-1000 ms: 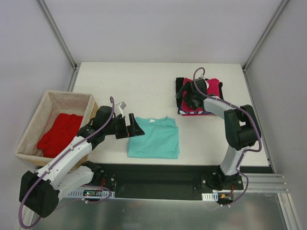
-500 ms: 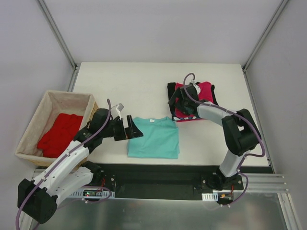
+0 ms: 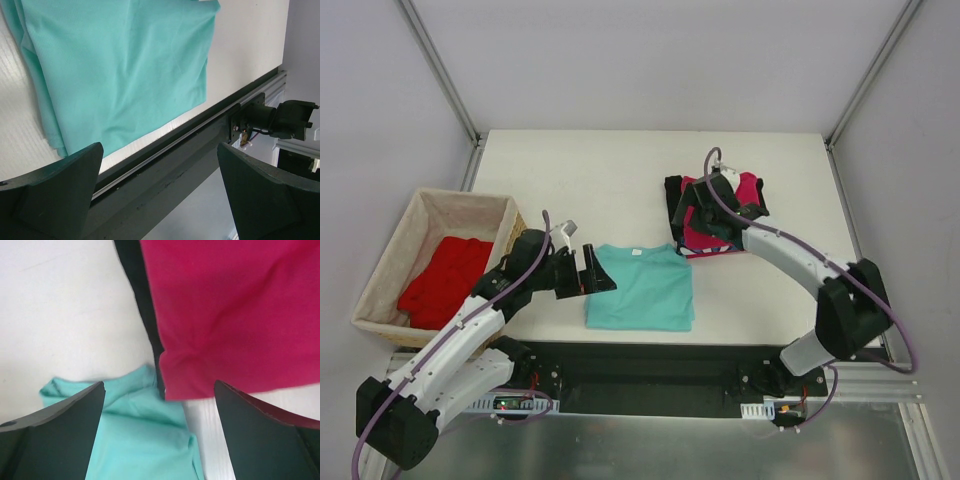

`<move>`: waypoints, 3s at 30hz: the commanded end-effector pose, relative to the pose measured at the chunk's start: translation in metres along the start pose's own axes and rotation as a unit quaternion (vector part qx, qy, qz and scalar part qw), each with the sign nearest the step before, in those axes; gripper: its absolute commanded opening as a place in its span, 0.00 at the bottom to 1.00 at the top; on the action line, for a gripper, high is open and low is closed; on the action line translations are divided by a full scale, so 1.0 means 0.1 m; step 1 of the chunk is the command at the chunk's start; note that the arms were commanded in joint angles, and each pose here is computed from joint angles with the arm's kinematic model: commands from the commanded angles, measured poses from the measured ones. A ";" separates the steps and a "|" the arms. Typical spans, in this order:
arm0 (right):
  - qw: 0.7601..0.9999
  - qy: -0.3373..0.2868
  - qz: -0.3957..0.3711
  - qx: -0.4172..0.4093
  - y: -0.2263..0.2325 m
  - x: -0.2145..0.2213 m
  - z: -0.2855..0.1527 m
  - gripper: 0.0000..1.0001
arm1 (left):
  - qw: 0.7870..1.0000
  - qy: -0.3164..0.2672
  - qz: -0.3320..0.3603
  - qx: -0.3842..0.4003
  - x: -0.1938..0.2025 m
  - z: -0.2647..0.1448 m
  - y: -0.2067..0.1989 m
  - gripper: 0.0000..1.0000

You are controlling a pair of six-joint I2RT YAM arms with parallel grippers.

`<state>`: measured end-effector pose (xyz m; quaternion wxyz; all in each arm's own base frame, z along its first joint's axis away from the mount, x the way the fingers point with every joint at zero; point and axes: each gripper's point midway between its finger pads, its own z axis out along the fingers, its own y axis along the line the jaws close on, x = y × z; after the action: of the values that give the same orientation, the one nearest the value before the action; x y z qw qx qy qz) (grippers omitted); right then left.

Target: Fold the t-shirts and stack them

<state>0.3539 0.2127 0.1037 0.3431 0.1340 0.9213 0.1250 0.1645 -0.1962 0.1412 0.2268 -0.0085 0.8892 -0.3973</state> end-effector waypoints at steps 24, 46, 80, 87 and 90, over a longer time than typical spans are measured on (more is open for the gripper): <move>0.993 -0.006 -0.117 0.016 -0.79 0.33 -1.05 0.95 | 0.990 0.036 -0.124 -0.059 0.62 0.01 0.54 0.99; 0.992 0.006 -0.128 0.009 -0.82 0.43 -0.98 0.95 | 0.987 0.022 -0.147 -0.068 0.77 0.32 0.92 0.96; 0.992 0.009 -0.125 -0.004 -0.74 0.43 -0.96 0.95 | 0.984 0.030 -0.159 -0.074 0.84 0.40 1.06 0.07; 0.992 0.037 -0.107 -0.052 -0.54 0.62 -0.64 0.95 | 0.984 0.029 -0.158 -0.072 0.83 0.40 1.06 0.00; 0.991 0.059 -0.087 -0.086 -0.44 0.74 -0.51 0.94 | 0.985 0.030 -0.156 -0.070 0.83 0.40 1.05 0.00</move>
<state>0.2521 0.1627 0.0891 0.3160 0.0121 0.9421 0.1120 0.1265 -0.1742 0.0166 0.1376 -0.1513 0.9034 -0.3769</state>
